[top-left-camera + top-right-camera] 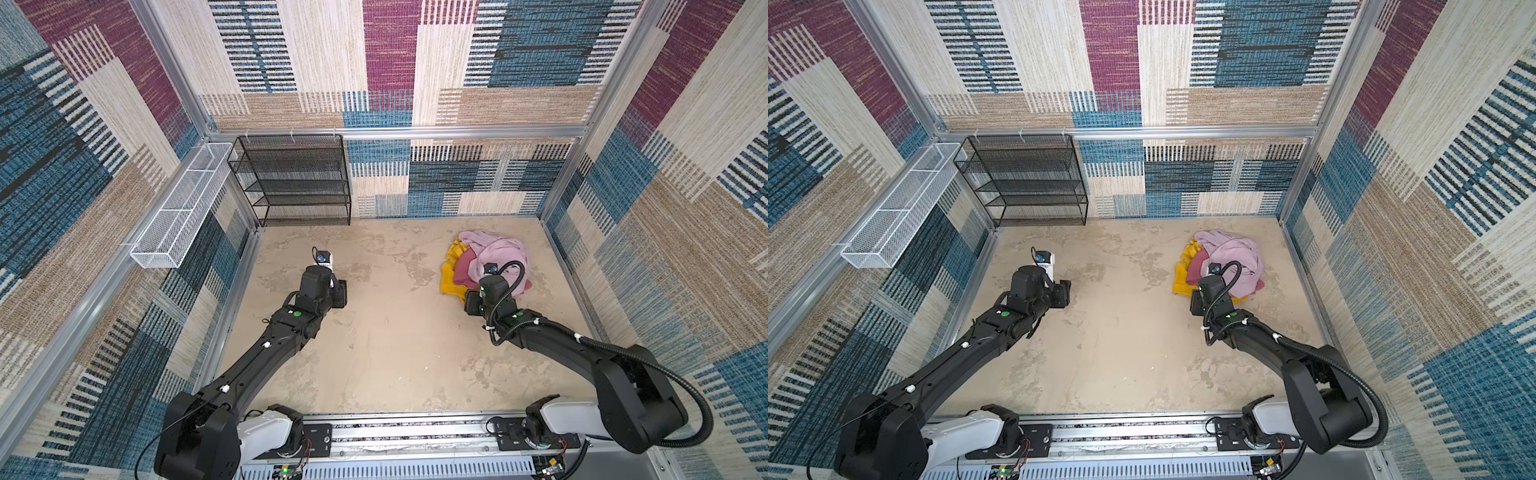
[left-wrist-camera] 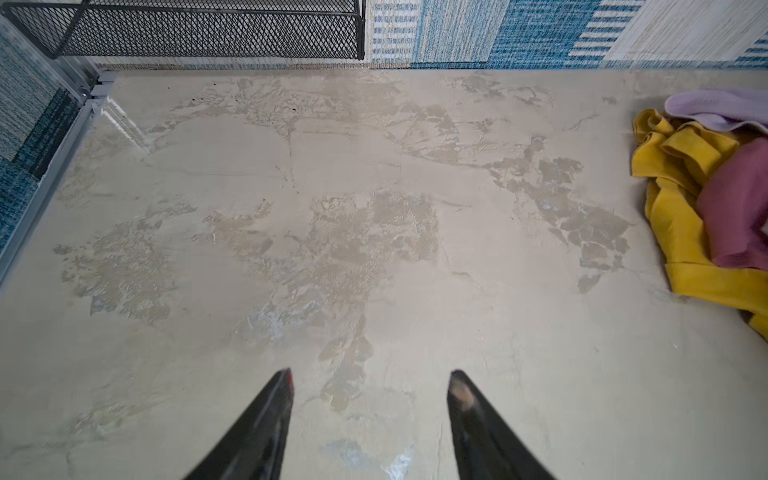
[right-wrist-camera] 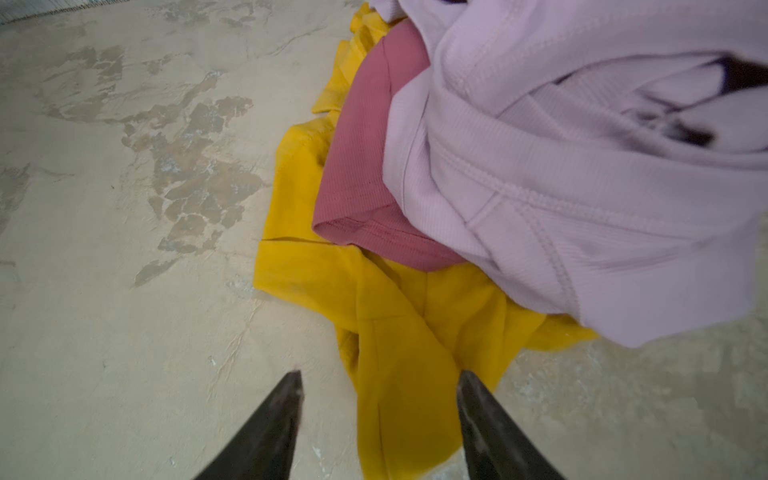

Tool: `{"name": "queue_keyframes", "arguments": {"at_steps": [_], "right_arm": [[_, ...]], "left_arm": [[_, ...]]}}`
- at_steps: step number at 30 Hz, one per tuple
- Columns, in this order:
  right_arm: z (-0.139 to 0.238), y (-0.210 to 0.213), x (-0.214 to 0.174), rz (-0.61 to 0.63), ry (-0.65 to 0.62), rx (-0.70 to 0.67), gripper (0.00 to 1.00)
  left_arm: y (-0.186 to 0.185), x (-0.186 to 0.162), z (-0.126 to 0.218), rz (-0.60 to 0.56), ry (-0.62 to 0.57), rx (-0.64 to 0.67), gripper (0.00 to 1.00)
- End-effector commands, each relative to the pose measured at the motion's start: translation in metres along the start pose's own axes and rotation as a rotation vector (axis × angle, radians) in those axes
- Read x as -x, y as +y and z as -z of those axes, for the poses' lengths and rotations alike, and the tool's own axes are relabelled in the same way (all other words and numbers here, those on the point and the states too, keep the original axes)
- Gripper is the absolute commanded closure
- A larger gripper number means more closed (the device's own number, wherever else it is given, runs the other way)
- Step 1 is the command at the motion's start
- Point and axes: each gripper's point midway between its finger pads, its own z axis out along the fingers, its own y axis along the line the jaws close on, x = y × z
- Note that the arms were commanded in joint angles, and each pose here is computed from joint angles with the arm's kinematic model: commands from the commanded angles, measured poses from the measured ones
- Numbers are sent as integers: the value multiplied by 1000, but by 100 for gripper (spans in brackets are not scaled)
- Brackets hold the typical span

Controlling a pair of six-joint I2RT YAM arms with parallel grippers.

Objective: Pick out a specific cloth from the pile
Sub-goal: 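Reach the right gripper down to the yellow T-shirt edge and grasp it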

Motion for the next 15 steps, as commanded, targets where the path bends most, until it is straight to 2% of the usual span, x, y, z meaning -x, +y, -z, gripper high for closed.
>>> {"name": "queue_keyframes", "arguments": {"at_steps": [1,9,15], "right_arm": [[-12,1,-4,0,35,-21,41],[-33,6,-13,10,90,-29,37],[-47,4,-21,20,132,-60,39]], "left_arm": [[-3,-2,-1,35,18,-12,38],[-3,-6,-3,36,27,-11,38],[-1,-10,-4,29,33,-6,39]]}}
